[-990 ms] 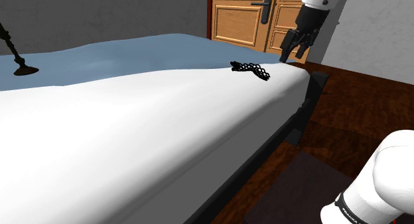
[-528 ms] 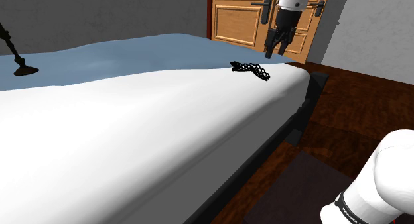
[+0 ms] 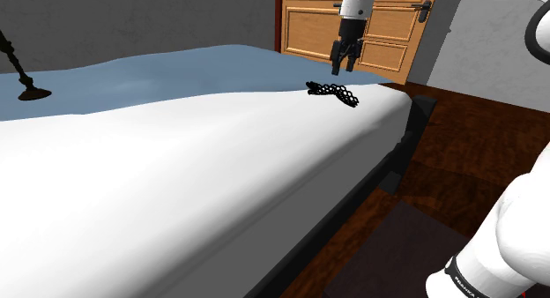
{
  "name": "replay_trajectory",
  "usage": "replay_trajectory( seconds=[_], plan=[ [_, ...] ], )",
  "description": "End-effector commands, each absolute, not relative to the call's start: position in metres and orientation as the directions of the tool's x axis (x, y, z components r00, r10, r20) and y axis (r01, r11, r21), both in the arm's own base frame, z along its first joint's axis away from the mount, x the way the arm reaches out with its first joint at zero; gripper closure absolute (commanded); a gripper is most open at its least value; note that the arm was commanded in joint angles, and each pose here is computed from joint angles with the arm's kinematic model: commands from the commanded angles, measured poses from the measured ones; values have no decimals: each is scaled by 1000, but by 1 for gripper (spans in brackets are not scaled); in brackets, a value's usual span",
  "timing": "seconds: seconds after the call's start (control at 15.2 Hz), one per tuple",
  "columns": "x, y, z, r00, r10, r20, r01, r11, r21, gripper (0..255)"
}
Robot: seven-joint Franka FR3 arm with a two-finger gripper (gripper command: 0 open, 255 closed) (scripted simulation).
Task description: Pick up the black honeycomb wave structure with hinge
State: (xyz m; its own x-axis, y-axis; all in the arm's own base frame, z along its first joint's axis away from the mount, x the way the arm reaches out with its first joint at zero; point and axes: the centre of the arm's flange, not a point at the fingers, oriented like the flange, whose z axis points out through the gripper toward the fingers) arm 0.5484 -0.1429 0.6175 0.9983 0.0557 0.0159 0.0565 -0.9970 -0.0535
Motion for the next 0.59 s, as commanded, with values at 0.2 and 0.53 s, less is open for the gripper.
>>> replay_trajectory(
  seconds=[0.2, 0.53],
  plan=[
    [571, -150, 594, 997, 78, -1, 78, -995, -60, 0],
    [571, -150, 570, 997, 78, -1, 78, -995, -60, 0]
  ],
)
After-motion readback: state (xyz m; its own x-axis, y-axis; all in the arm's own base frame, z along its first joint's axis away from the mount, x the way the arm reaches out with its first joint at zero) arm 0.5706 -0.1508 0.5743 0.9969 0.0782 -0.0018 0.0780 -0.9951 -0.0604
